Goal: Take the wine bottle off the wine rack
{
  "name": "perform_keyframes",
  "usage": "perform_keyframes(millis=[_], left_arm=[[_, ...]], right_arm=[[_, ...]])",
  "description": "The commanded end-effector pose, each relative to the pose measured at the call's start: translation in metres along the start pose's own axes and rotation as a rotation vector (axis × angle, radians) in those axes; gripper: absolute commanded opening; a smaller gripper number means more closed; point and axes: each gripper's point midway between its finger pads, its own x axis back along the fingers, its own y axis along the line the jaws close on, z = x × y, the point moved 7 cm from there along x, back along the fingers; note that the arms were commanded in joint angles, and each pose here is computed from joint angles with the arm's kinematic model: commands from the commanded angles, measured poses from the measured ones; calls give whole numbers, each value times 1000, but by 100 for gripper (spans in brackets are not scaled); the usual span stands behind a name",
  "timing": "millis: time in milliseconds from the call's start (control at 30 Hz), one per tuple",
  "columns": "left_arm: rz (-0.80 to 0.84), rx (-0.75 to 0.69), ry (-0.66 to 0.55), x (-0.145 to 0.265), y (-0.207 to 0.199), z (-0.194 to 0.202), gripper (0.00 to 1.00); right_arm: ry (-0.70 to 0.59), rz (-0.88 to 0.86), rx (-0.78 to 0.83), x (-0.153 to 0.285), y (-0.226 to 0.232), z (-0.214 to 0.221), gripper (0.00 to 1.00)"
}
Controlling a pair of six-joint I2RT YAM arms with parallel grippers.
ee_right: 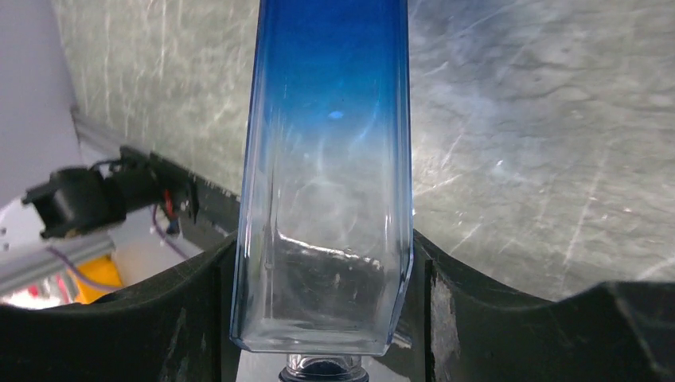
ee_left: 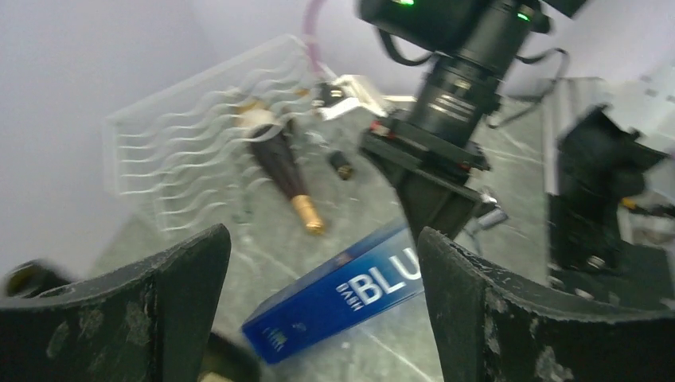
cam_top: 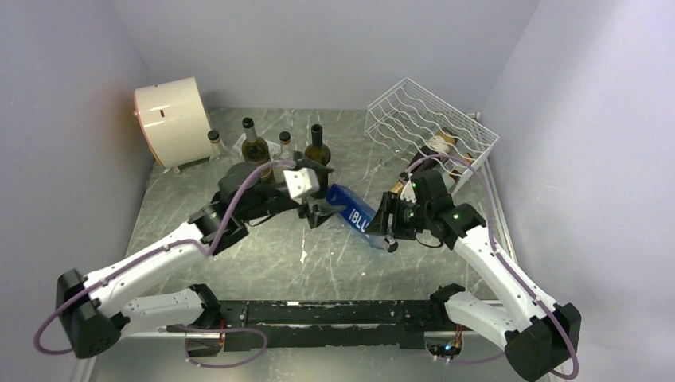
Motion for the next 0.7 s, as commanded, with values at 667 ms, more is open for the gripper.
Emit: perform_keyframes(millis=[667], left_arm=[[307,-415,390,-84,-97,116,99]], right_arm=[[87,-149,136,19,3,28,0]])
